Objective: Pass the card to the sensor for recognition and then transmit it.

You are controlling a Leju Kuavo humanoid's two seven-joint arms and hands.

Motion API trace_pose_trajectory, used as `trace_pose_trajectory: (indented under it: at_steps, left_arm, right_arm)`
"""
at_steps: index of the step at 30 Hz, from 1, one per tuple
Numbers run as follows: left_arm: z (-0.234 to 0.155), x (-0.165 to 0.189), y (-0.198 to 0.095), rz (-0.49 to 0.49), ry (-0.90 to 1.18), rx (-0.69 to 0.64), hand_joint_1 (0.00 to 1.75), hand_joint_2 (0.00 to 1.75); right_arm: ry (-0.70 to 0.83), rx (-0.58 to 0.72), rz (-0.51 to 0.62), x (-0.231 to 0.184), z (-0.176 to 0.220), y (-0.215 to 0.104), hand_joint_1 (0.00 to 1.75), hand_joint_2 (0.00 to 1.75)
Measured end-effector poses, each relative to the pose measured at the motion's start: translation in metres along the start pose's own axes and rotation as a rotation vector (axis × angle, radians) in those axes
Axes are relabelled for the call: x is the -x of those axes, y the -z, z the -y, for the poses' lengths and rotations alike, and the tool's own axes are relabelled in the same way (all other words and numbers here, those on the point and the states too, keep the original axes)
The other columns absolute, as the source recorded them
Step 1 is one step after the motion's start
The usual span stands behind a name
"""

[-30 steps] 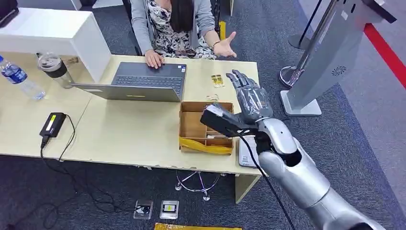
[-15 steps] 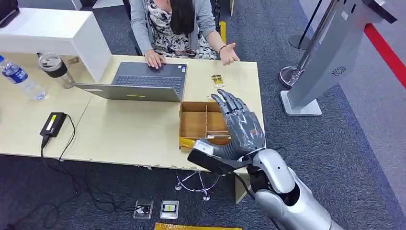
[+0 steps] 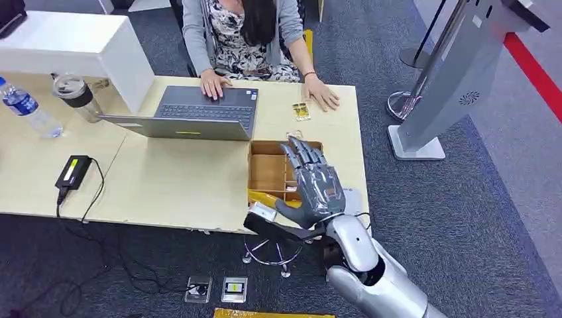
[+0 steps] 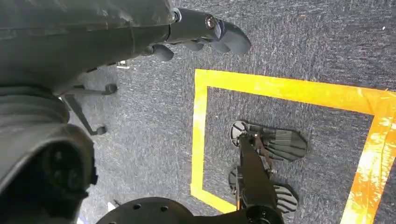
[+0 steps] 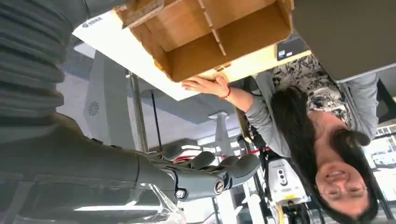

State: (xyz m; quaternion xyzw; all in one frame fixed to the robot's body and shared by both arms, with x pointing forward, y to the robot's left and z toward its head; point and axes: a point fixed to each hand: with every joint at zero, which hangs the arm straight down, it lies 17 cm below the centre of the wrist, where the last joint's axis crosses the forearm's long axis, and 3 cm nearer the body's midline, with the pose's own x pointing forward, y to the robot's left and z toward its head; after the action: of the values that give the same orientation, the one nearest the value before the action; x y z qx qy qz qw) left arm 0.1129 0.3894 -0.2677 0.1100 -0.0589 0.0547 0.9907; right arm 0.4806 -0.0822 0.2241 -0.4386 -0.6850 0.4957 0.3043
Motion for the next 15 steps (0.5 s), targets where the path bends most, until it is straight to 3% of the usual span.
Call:
trace_pose_trajectory:
  at_steps: [15]
  left_arm:
    - [0.006,-0.001,-0.001,0.002,0.003,0.018,0.0,0.0]
  right_arm:
    - [-0.025,-0.138,0.009,0.008,-0.059,0.029,0.0,1.75]
